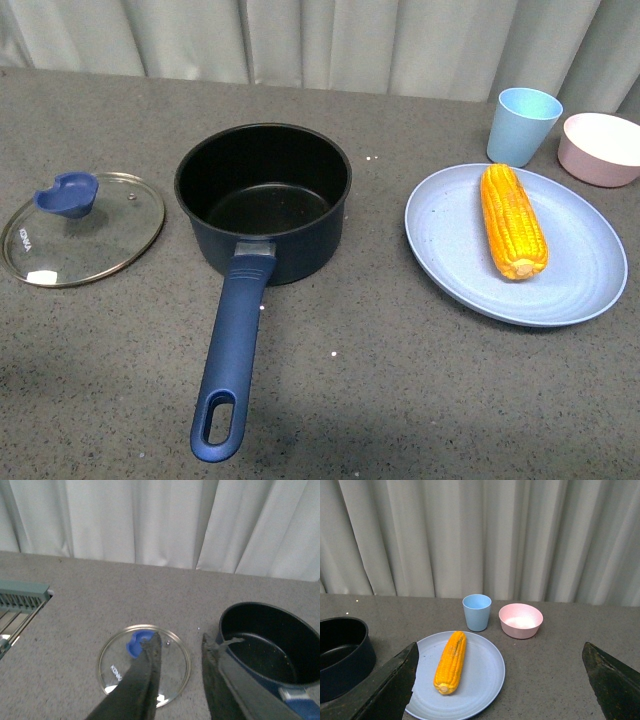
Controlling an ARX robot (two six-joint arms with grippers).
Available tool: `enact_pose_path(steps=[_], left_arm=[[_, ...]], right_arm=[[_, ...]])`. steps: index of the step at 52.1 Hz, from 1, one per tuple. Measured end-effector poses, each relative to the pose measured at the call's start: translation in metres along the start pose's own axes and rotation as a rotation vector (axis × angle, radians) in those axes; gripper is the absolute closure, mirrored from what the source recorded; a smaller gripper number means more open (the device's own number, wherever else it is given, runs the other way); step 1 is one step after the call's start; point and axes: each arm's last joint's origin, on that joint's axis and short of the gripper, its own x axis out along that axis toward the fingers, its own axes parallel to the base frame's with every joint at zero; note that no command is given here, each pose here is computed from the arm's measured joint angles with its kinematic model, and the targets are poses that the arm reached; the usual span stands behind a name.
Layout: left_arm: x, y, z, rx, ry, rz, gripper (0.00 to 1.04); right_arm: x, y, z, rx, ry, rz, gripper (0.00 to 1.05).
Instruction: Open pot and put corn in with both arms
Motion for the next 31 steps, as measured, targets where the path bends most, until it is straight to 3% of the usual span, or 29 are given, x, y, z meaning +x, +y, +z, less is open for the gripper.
enact_pose_path(steps=[5, 12, 31], left_arm=[[-0.018, 0.0, 0.006, -0.004, -0.018, 0.0, 1.01], [-0.051, 0.0, 0.015, -0.002, -0.084, 0.0, 1.01], [-0.065, 0.0, 0.012, -0.002, -0.094, -0.001, 1.01]], right_arm=[[0.0, 0.0, 0.0, 0.0, 0.0, 0.0, 0.09], [0.0, 0.0, 0.0, 0.0, 0.0, 0.0, 0.09], [0.0, 0.0, 0.0, 0.0, 0.001, 0.0, 0.09]])
